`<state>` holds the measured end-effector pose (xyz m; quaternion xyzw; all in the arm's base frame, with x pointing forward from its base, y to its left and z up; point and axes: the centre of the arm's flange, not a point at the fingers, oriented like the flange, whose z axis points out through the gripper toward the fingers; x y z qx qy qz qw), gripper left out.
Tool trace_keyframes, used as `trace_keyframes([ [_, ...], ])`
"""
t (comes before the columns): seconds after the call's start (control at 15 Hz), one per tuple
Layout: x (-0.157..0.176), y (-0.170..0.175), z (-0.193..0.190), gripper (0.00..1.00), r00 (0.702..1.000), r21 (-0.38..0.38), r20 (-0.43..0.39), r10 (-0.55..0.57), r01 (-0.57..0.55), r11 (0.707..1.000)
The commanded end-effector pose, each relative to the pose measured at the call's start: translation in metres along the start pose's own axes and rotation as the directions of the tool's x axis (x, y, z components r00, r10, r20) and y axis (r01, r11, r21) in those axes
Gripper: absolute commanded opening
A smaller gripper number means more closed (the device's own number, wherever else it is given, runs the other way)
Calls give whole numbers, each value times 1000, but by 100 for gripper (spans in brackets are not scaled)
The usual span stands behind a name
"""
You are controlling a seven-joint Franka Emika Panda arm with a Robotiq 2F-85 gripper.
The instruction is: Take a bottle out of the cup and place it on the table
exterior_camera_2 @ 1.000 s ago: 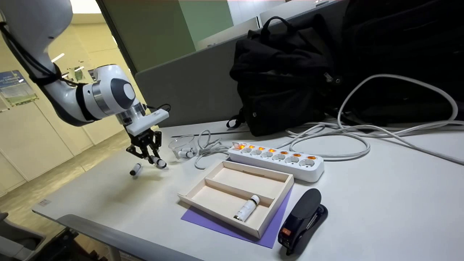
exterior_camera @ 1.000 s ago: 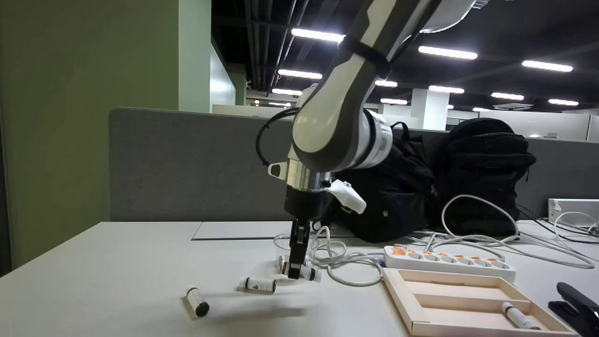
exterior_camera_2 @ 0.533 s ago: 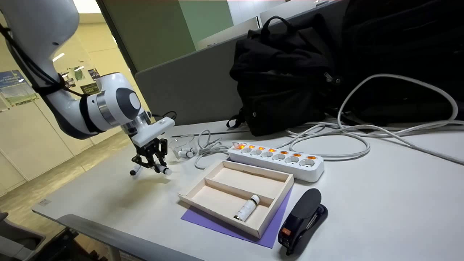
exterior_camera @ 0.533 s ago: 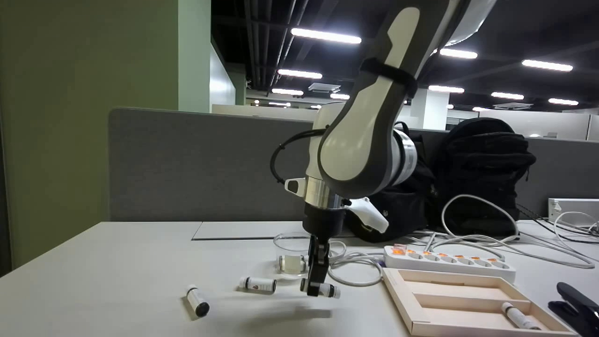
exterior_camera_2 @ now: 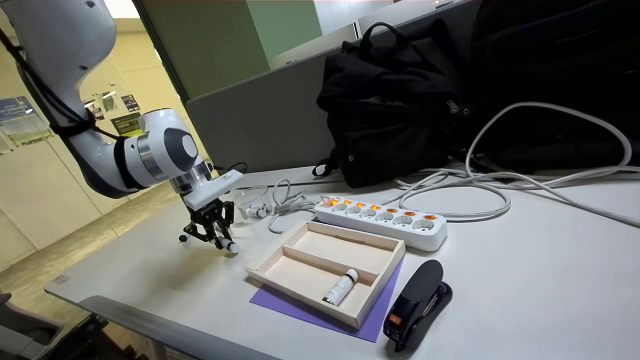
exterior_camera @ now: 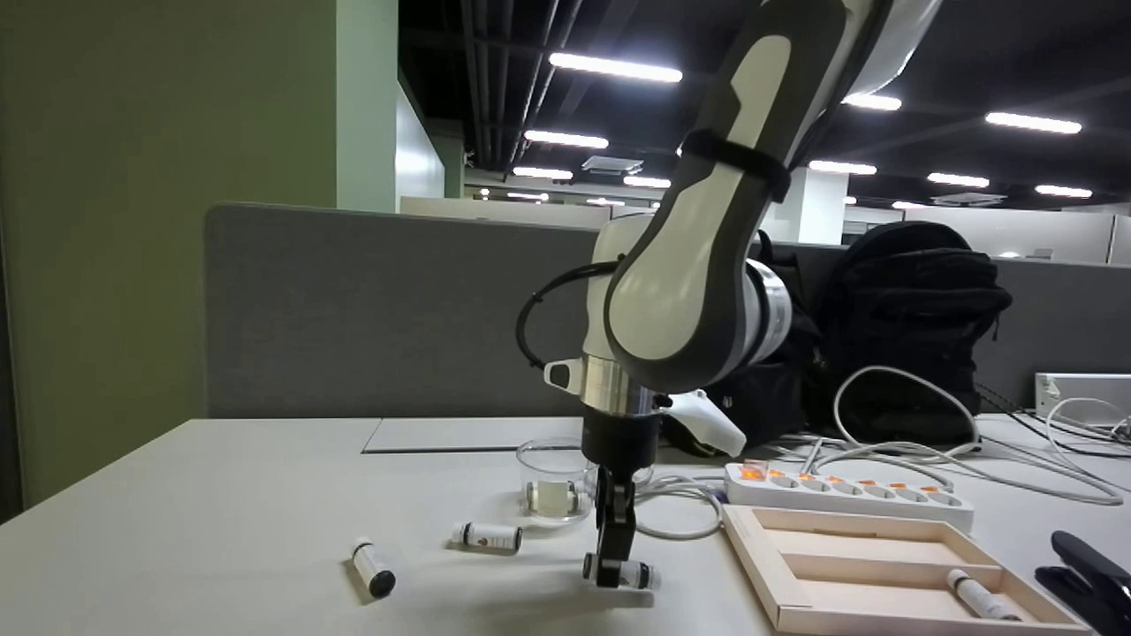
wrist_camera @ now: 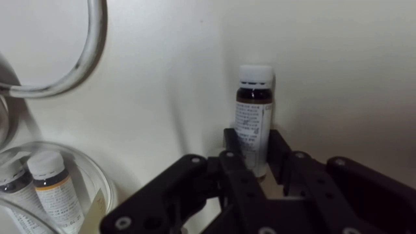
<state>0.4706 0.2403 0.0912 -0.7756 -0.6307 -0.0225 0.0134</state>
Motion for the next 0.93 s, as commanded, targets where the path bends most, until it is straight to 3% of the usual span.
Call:
trace_keyframes([
  [0.0, 0, 0, 3, 7, 999, -3, 24, 30, -30, 1000],
  [0.13, -1, 0, 4, 7, 999, 1, 27, 37, -37, 999],
  [0.2, -1, 0, 1, 52, 999, 1, 25, 43, -43, 999],
  [0.33, -1, 5, -18, 58, 999, -19, 7, 51, -50, 999],
  [0.67, 3, 27, -113, 92, 993, -73, -71, 91, -96, 993],
  [0.73, 8, 26, -63, 75, 996, -64, -62, 58, -62, 996],
  [0.87, 10, 33, -95, 89, 995, -84, -70, 73, -78, 993],
])
